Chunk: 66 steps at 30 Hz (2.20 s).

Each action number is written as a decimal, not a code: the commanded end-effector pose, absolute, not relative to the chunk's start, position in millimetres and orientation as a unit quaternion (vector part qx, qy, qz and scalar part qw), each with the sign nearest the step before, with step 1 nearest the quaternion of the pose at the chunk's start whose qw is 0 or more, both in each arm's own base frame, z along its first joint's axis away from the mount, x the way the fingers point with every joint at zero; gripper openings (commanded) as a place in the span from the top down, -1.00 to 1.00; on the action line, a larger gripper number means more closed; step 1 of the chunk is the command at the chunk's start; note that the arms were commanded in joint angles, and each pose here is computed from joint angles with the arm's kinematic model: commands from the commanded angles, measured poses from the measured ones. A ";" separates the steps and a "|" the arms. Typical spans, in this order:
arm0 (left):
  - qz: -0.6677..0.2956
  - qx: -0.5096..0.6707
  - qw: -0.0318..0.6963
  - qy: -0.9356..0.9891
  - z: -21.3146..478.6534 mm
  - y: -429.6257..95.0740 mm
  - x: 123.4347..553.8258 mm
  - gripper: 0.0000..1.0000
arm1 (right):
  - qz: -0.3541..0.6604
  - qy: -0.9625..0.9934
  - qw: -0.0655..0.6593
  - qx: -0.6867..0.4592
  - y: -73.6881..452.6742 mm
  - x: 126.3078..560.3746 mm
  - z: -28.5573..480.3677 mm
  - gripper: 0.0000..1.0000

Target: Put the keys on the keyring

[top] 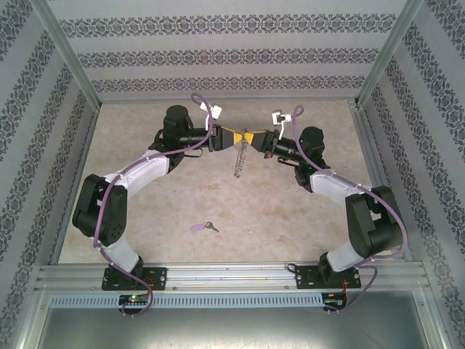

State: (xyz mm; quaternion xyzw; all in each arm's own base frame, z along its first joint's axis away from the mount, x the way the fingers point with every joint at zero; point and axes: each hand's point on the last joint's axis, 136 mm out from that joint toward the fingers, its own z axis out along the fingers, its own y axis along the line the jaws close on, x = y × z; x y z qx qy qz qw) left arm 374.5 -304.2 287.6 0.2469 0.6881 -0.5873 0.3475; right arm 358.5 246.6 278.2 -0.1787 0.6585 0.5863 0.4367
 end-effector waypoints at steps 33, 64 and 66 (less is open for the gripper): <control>-0.597 0.277 0.351 0.666 295.7 -307.3 368.9 0.78 | 0.594 0.631 0.458 -0.199 251.5 358.7 298.1 1.00; -0.407 0.481 0.445 0.637 289.0 -296.2 339.1 1.00 | 0.580 0.689 0.419 -0.116 205.5 335.8 269.1 0.15; -0.407 0.486 0.440 0.636 290.0 -296.2 337.6 1.00 | 0.582 0.690 0.413 -0.122 207.3 331.2 266.0 0.15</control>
